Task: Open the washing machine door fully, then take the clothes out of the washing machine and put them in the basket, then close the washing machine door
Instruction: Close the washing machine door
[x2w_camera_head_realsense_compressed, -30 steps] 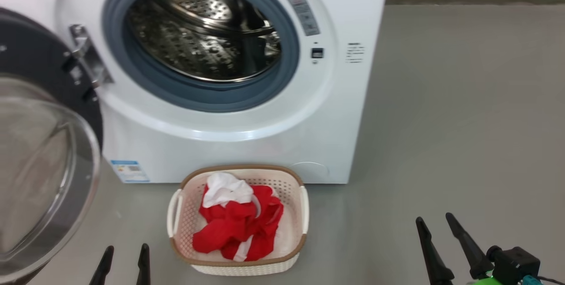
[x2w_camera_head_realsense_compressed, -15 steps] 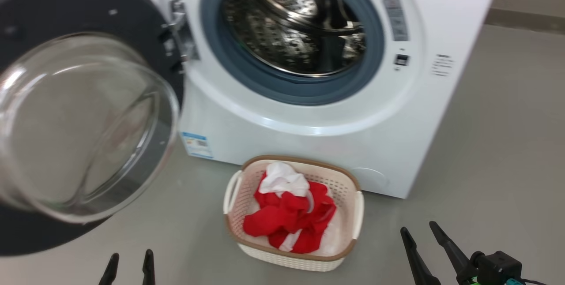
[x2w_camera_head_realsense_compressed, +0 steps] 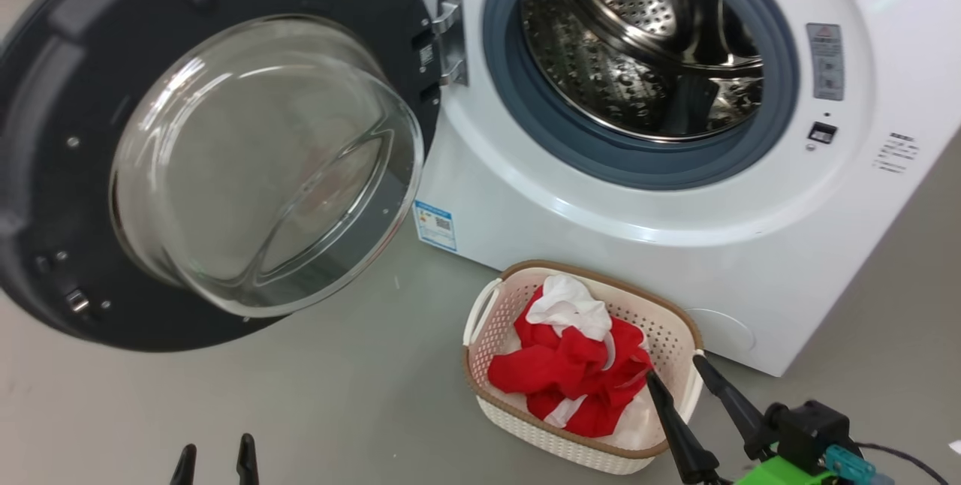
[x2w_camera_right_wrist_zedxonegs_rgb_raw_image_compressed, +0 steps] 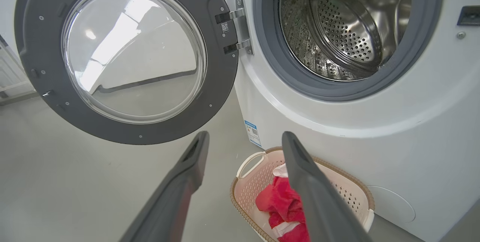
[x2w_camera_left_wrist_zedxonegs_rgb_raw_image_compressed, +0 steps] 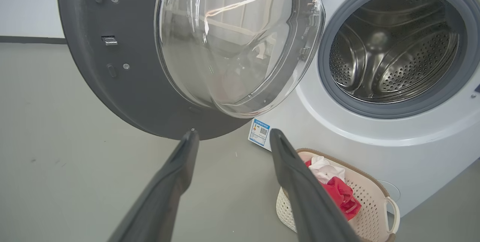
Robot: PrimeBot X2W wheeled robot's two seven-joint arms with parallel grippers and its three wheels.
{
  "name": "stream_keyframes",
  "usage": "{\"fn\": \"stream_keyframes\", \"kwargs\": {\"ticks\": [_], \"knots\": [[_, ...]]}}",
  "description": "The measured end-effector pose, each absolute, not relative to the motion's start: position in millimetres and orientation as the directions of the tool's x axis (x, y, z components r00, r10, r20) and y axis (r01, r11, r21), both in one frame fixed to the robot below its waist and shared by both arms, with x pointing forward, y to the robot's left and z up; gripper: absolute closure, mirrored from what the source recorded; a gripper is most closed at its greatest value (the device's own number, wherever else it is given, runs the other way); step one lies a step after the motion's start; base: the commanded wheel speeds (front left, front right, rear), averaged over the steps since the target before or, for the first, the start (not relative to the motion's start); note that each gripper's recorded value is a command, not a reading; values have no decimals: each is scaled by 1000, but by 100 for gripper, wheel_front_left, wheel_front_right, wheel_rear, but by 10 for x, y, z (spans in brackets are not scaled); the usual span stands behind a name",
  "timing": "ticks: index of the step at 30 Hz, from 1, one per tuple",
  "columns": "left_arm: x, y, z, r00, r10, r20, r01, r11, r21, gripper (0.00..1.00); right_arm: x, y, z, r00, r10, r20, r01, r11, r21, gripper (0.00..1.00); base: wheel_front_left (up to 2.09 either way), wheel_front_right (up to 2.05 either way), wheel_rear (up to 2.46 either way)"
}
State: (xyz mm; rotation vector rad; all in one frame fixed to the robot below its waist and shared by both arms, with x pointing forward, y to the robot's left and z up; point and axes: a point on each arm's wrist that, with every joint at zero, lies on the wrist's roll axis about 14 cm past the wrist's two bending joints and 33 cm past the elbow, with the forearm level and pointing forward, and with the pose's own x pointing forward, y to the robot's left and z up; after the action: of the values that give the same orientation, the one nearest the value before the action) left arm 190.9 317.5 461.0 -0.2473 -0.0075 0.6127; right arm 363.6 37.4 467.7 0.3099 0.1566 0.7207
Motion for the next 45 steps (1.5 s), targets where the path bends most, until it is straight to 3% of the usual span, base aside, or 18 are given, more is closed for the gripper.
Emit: {"fn": "stream_keyframes", "kwargs": {"ticks": [12, 13, 14, 15, 16, 21, 25, 30, 34, 41, 45], "knots": [[1798, 3215, 4654, 790, 610, -61, -604, 757, -247, 0, 3627, 567, 4646, 703, 710, -43, -656, 669, 350, 0, 0, 0, 0], [1803, 3214, 4667, 791, 610, -57, -602, 758, -252, 21, 3621, 570, 4649, 702, 711, -42, -657, 668, 349, 0, 0, 0, 0], [1808, 3215, 4686, 791, 609, -50, -599, 757, -261, 59, 3618, 570, 4655, 702, 711, -41, -656, 669, 350, 0, 0, 0, 0], [1809, 3224, 4707, 790, 612, -43, -598, 754, -270, 84, 3619, 566, 4663, 704, 709, -39, -655, 670, 350, 0, 0, 0, 0], [1810, 3235, 4735, 790, 612, -33, -594, 752, -284, 100, 3621, 560, 4670, 706, 707, -37, -653, 671, 350, 0, 0, 0, 0], [1776, 3467, 5130, 761, 641, 102, -589, 748, -307, 100, 3635, 502, 4709, 725, 688, -27, -637, 685, 352, 0, 0, 0, 0], [1817, 3791, 5765, 699, 648, 304, -573, 761, -304, 100, 3612, 427, 4667, 742, 670, -38, -614, 700, 364, 0, 0, 0, 0], [1843, 4224, 6762, 565, 603, 564, -533, 788, -308, 100, 3633, 373, 4652, 758, 651, -39, -593, 712, 377, 0, 0, 0, 0], [1833, 4563, 7430, 473, 557, 683, -519, 802, -295, 100, 3640, 361, 4622, 762, 646, -44, -584, 716, 383, 0, 0, 0, 0], [2121, 5195, 7474, 470, 653, 594, -496, 752, -434, 100, 3685, 286, 4468, 772, 631, -79, -557, 731, 394, 0, 0, 0, 0], [2363, 5475, 7265, 536, 712, 454, -503, 701, -505, 100, 3769, 272, 4446, 779, 623, -77, -549, 735, 398, 0, 0, 0, 0]]}}
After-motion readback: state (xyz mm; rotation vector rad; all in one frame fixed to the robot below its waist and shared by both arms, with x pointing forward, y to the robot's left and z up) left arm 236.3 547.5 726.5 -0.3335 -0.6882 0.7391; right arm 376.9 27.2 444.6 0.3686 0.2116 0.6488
